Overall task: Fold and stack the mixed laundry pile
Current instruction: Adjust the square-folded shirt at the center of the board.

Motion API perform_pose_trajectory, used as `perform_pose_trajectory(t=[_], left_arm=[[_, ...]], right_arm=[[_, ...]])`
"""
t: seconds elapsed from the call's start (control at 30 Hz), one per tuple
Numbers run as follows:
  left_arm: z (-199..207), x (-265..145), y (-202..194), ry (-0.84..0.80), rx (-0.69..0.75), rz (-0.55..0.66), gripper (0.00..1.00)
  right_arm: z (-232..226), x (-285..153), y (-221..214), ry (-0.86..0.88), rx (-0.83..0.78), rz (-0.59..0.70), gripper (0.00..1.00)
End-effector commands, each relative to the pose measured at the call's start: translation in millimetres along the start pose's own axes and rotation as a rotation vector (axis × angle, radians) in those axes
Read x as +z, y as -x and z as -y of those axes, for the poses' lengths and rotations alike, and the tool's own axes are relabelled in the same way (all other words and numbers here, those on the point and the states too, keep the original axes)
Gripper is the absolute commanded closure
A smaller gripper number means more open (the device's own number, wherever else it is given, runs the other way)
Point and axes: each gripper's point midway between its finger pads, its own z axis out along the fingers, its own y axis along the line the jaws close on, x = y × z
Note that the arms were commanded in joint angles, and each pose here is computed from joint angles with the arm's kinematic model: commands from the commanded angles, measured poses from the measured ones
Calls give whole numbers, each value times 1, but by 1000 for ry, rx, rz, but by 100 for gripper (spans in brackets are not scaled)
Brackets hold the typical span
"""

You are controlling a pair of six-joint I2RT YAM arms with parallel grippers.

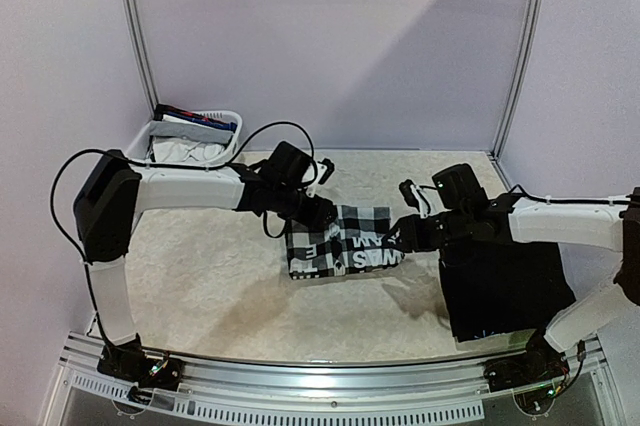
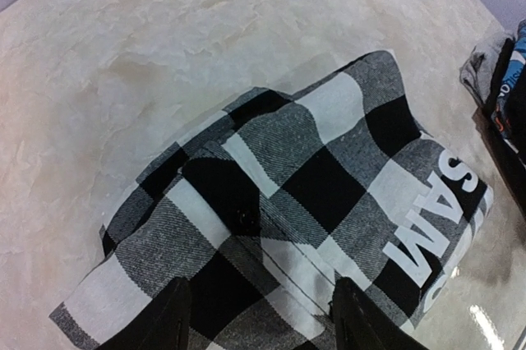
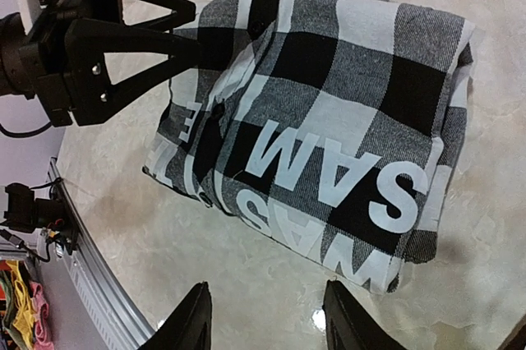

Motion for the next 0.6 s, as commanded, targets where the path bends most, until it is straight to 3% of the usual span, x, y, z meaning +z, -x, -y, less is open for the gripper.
perform_pose_trajectory(t=[0.0, 0.3, 0.57], left_arm=[[-1, 10, 7, -15, 4, 14, 42], [-27, 22, -8, 43, -31, -3, 45], [-51, 32, -30, 129, -56, -29, 46]], right_arm=[[-19, 2, 6, 82, 6, 29, 54], [-18, 36, 11, 76, -13, -10, 55], [32, 87, -20, -67, 16, -129, 58]])
